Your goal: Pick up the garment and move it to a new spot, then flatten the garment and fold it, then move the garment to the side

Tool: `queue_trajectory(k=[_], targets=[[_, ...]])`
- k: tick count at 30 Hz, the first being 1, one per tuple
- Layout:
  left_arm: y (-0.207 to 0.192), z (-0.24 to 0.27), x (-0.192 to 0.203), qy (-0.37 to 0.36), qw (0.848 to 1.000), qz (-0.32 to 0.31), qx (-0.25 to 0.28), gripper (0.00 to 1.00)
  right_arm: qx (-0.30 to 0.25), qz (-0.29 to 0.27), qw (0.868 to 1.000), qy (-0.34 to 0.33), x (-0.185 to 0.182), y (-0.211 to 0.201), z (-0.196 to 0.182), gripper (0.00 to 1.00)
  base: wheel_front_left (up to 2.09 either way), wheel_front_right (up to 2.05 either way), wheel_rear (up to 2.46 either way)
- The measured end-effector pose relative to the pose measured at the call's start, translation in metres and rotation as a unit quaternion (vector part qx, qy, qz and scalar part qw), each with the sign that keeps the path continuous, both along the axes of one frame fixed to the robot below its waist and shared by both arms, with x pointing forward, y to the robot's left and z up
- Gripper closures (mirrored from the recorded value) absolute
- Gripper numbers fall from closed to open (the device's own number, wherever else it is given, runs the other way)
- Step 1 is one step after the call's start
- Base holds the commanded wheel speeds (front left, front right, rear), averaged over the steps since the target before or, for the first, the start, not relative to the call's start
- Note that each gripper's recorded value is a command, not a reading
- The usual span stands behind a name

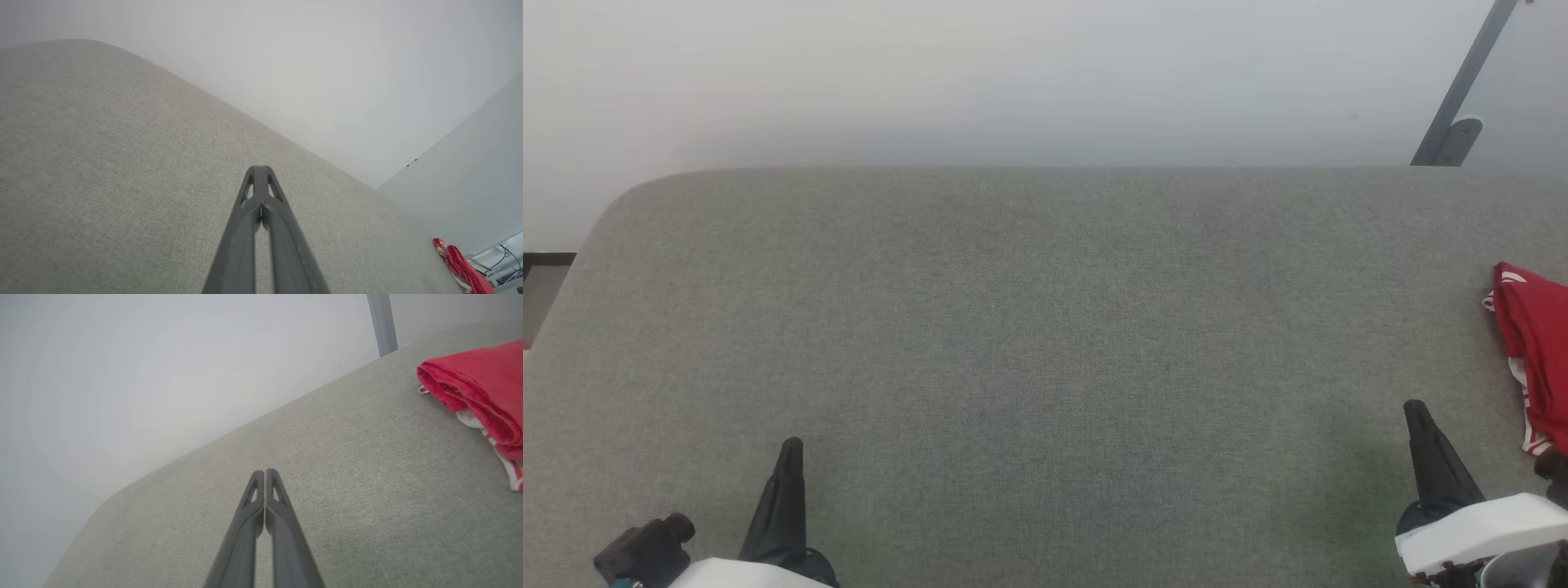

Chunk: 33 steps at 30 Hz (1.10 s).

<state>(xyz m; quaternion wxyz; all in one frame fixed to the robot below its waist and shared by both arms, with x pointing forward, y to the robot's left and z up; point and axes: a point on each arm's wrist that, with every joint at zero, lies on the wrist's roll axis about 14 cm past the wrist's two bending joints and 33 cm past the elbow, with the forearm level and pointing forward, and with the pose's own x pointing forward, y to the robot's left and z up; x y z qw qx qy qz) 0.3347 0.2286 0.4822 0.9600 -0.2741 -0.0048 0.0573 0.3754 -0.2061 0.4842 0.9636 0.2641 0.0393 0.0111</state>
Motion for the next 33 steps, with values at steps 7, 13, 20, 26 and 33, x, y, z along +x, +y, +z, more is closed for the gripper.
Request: queue_trajectory(k=[7,13,20,26,33], targets=[[0.0,0.0,0.005,-0.001,0.999,0.003,-0.052,1.0,0.053,-0.008,0.999,0.004,0.002,0.001,0.0,1.0,0.0,0.0,0.0],[-0.002,0.001,0.01,-0.003,0.995,0.005,-0.102,1.0,0.101,-0.015,0.995,0.005,0.004,0.001,0.001,1.0,0.0,0.0,0.0],[-0.003,-0.001,0.013,-0.001,0.989,0.004,-0.145,1.0,0.145,-0.021,0.989,0.007,0.004,0.001,0.001,1.0,0.0,0.0,0.0],[-0.005,-0.001,0.016,-0.002,0.984,0.004,-0.179,1.0,0.182,-0.025,0.983,0.005,0.006,0.002,0.003,1.0,0.0,0.0,0.0],[-0.006,0.001,0.021,-0.005,0.976,0.001,-0.216,1.0,0.219,-0.03,0.975,0.009,0.006,0.001,0.002,1.0,0.0,0.0,0.0]])
